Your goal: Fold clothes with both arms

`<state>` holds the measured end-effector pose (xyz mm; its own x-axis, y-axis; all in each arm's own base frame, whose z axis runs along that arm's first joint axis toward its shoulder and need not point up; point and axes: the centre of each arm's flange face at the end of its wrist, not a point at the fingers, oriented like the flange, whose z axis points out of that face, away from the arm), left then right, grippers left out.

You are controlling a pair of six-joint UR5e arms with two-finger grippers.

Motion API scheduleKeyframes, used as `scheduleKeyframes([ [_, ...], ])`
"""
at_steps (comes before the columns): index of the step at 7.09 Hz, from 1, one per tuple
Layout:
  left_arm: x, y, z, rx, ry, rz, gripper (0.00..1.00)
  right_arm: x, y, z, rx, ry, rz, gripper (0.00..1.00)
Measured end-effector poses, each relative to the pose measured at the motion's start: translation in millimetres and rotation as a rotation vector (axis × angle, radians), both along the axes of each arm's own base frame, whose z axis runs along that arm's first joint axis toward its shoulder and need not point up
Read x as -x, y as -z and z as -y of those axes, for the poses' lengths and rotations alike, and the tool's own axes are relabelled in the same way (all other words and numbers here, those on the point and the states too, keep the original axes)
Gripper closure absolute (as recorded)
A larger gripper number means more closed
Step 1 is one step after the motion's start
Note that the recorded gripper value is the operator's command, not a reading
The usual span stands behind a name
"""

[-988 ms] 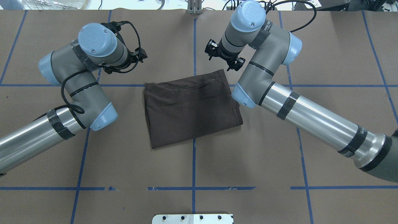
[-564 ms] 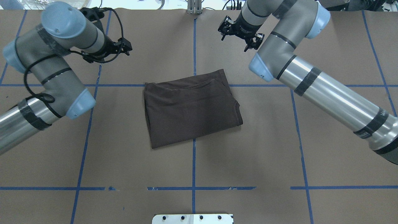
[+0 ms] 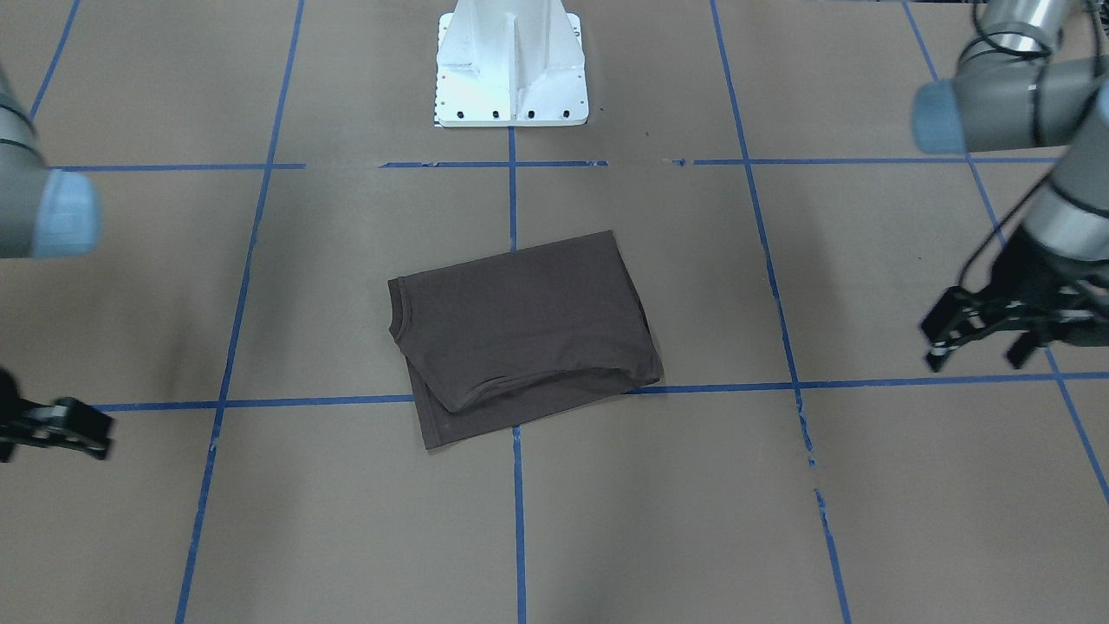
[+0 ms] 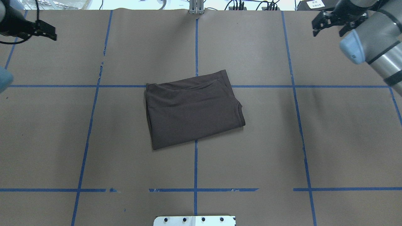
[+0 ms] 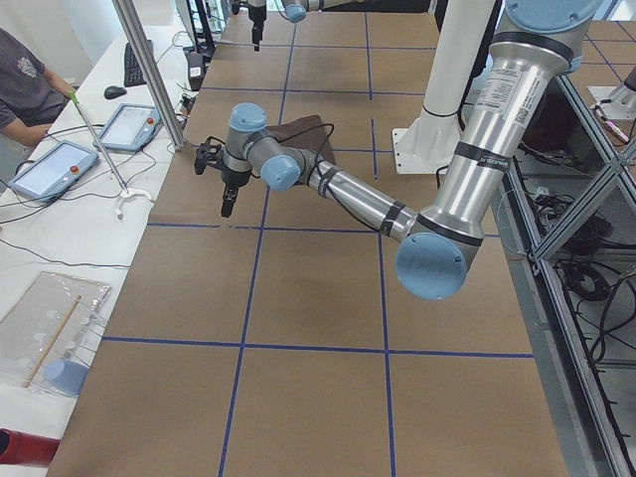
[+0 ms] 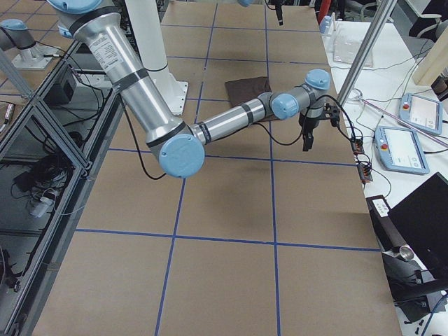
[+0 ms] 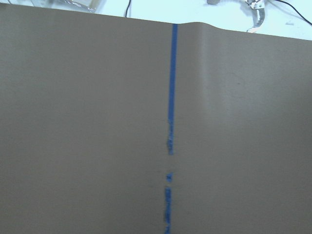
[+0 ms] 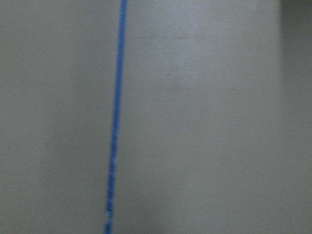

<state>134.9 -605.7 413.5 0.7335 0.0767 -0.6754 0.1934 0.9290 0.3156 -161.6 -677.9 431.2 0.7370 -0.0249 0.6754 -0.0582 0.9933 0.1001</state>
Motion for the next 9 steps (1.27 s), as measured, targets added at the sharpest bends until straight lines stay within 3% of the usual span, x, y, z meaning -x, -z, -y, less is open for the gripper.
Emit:
scheduleKeyframes([
  [1, 70, -40, -8, -0.067, -0.087, 0.079, 0.00, -67, -64, -25, -0.025, 0.070, -0.007, 0.00],
  [3, 170, -106, -41, -0.150, -0.288, 0.199, 0.00, -166, -176, -104, -0.033, 0.166, 0.037, 0.00],
  [4, 195, -136, -58, -0.135, -0.331, 0.215, 0.00, -186, -200, -133, -0.035, 0.179, 0.054, 0.00],
  [6, 213, -182, -78, -0.071, -0.297, 0.208, 0.00, -197, -197, -153, -0.061, 0.177, 0.057, 0.00],
  [9, 210, -207, -102, 0.117, -0.302, 0.132, 0.00, -199, -207, -170, -0.032, 0.172, 0.058, 0.00],
])
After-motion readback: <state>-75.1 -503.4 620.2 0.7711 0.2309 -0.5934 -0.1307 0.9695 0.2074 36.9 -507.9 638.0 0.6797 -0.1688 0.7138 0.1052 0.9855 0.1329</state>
